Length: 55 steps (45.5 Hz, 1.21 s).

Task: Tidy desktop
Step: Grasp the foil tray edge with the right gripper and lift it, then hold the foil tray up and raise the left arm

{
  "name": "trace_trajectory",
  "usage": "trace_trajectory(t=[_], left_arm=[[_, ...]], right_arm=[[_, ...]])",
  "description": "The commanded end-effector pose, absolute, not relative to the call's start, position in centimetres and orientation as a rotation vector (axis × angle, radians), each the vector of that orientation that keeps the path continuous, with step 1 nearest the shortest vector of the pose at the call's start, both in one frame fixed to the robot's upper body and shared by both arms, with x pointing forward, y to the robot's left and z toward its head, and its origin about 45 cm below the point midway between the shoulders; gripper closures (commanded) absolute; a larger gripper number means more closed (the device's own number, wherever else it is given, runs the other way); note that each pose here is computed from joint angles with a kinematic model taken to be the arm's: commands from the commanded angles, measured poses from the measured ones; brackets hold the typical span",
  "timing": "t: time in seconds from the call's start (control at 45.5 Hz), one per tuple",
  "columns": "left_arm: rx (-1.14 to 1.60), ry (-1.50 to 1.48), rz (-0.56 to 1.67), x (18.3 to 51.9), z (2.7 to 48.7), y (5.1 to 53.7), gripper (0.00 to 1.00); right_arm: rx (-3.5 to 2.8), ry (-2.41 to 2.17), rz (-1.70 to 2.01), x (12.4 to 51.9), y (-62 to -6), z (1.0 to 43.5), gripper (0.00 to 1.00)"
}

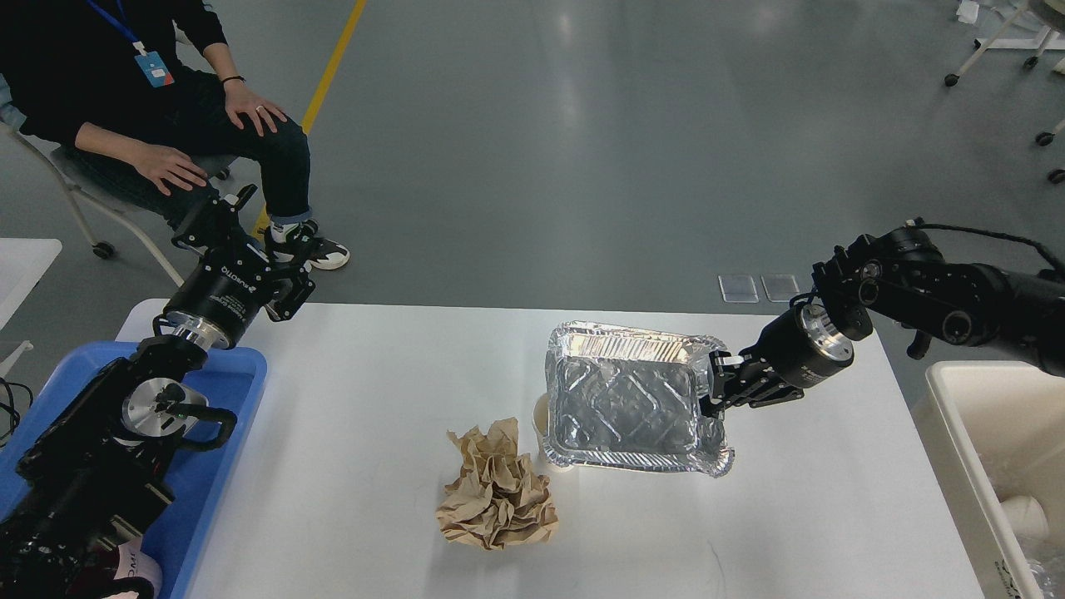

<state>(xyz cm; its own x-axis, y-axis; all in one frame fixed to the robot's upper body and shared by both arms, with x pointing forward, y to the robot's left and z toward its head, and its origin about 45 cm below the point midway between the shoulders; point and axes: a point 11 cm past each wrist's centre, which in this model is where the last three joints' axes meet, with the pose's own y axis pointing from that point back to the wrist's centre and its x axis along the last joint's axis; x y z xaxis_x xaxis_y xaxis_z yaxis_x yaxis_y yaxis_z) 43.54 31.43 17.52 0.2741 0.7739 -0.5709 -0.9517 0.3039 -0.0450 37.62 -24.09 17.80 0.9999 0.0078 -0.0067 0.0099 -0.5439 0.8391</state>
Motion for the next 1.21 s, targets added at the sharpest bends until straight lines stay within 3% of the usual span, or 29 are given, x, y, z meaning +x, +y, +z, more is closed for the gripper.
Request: trace_trajectory(t=[0.0, 0.263, 0.615, 0.747, 0.9, 1.186], left_arm=[[-0.297, 0.549, 1.139, 43.2, 16.4, 29.8, 0.02], [-0.061, 0.556, 1.011, 42.1, 14.0, 25.7, 0.02], [0.174, 0.450, 0.847, 39.8, 13.3, 24.3, 0.02], [0.313, 0.386, 0.851, 38.6, 13.7, 28.9, 0.02], [0.549, 0.309, 0.864, 35.8, 15.6, 37.4, 0.02], [0.783, 0.149, 0.918, 30.4, 26.8, 49.0, 0.02]], right_arm=[[2.135, -0.028, 0.002, 38.1, -25.4, 18.7, 1.00], [2.118, -0.106, -0.011, 38.4, -28.6, 19.9, 1.00], [2.114, -0.113, -0.024, 38.2, -29.0, 19.4, 1.00], [2.112, -0.121, -0.019, 38.3, -29.1, 19.4, 1.00], [2.115, -0.125, 0.000, 38.6, -28.6, 19.5, 1.00], [2.123, -0.151, 0.025, 39.1, -28.4, 19.9, 1.00]])
